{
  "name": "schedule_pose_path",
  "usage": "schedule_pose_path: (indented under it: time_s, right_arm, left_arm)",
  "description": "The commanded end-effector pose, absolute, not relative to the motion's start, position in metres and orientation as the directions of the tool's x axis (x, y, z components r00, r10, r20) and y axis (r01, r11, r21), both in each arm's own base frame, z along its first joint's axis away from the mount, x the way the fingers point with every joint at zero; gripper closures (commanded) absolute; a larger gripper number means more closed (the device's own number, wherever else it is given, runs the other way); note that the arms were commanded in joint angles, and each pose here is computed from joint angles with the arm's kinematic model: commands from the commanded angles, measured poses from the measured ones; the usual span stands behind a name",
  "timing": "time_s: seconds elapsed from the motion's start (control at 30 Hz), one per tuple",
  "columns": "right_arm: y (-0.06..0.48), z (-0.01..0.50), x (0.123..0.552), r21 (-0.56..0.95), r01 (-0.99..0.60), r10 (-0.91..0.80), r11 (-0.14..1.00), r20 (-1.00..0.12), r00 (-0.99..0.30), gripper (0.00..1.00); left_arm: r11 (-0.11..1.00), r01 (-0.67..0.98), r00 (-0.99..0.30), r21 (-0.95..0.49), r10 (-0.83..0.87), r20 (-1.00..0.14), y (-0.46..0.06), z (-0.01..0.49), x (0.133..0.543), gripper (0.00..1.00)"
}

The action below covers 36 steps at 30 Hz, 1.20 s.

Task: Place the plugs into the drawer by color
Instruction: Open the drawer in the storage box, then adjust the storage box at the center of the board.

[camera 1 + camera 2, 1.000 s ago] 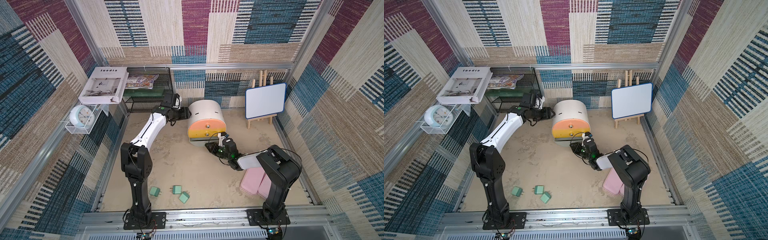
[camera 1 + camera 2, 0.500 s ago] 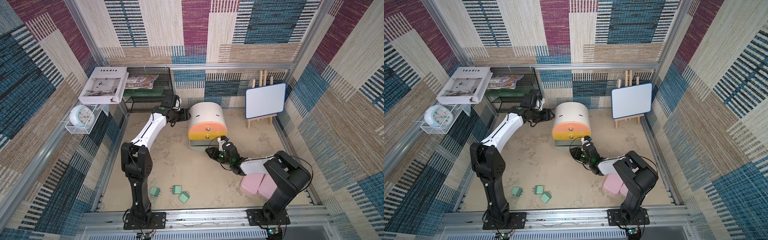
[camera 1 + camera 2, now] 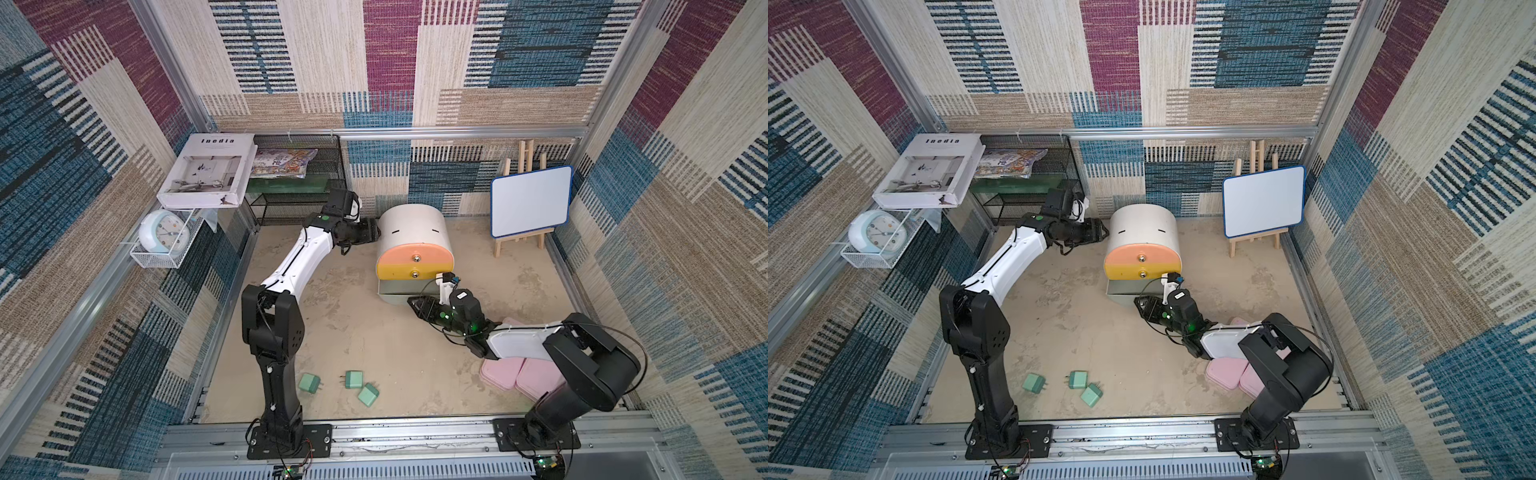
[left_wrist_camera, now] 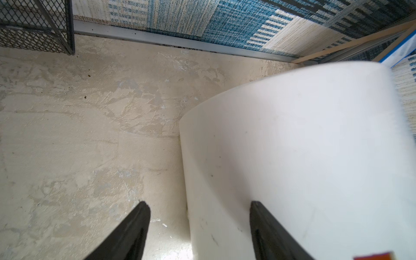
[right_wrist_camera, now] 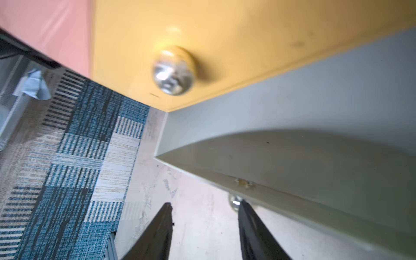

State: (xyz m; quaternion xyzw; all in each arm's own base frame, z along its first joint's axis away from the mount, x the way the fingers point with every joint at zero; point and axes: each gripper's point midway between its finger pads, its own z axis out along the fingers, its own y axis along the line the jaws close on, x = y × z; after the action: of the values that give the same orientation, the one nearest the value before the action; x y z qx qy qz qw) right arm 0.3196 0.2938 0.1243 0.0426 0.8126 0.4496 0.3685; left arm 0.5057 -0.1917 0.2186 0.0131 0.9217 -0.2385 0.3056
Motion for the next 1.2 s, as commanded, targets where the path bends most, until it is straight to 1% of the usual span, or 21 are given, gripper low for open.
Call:
schedule_pose_path:
  time_s: [0.0, 0.07, 0.13, 0.23, 0.33, 0.4, 0.5, 0.67, 0.93, 1.17]
  right_arm:
    - [0.285, 0.135, 0.319, 0.717, -0.294, 0.382, 0.633, -0.619, -0.686, 0.4]
    - [0.278, 0.138, 0.315, 0.695, -0.296, 0.372, 0.655, -0.638, -0.674, 0.35]
    - [0.266, 0.141, 0.312, 0.675, -0.275, 0.376, 0.685, -0.651, -0.66, 0.33]
    - [0.241, 0.154, 0.314, 0.623, -0.235, 0.396, 0.746, -0.699, -0.596, 0.32]
    - [0.211, 0.175, 0.324, 0.571, -0.214, 0.411, 0.793, -0.759, -0.504, 0.35]
    - [0.193, 0.181, 0.335, 0.553, -0.191, 0.413, 0.811, -0.773, -0.481, 0.36]
    - [0.176, 0.189, 0.347, 0.531, -0.197, 0.401, 0.824, -0.793, -0.459, 0.36]
    - [0.175, 0.191, 0.371, 0.501, -0.234, 0.354, 0.834, -0.809, -0.469, 0.37]
    - [0.183, 0.2, 0.408, 0.473, -0.281, 0.314, 0.835, -0.83, -0.461, 0.46]
    - [0.196, 0.202, 0.44, 0.469, -0.325, 0.289, 0.822, -0.833, -0.472, 0.48]
  left_arm:
    - [0.871, 0.189, -0.815, -0.454, -0.119, -0.568, -0.197, 0.227, 0.499, 0.26]
    - [0.867, 0.191, -0.814, -0.461, -0.123, -0.568, -0.197, 0.23, 0.496, 0.26]
    - [0.864, 0.194, -0.809, -0.465, -0.127, -0.573, -0.197, 0.235, 0.494, 0.26]
    - [0.857, 0.197, -0.806, -0.476, -0.135, -0.576, -0.197, 0.243, 0.49, 0.26]
    - [0.849, 0.196, -0.806, -0.49, -0.145, -0.573, -0.198, 0.248, 0.487, 0.26]
    - [0.843, 0.193, -0.809, -0.502, -0.153, -0.567, -0.199, 0.25, 0.485, 0.26]
    - [0.832, 0.193, -0.816, -0.52, -0.158, -0.555, -0.201, 0.251, 0.481, 0.26]
    - [0.83, 0.2, -0.81, -0.521, -0.159, -0.565, -0.2, 0.256, 0.476, 0.25]
    - [0.827, 0.211, -0.803, -0.521, -0.158, -0.575, -0.2, 0.262, 0.473, 0.25]
    - [0.83, 0.226, -0.792, -0.51, -0.148, -0.593, -0.198, 0.266, 0.472, 0.25]
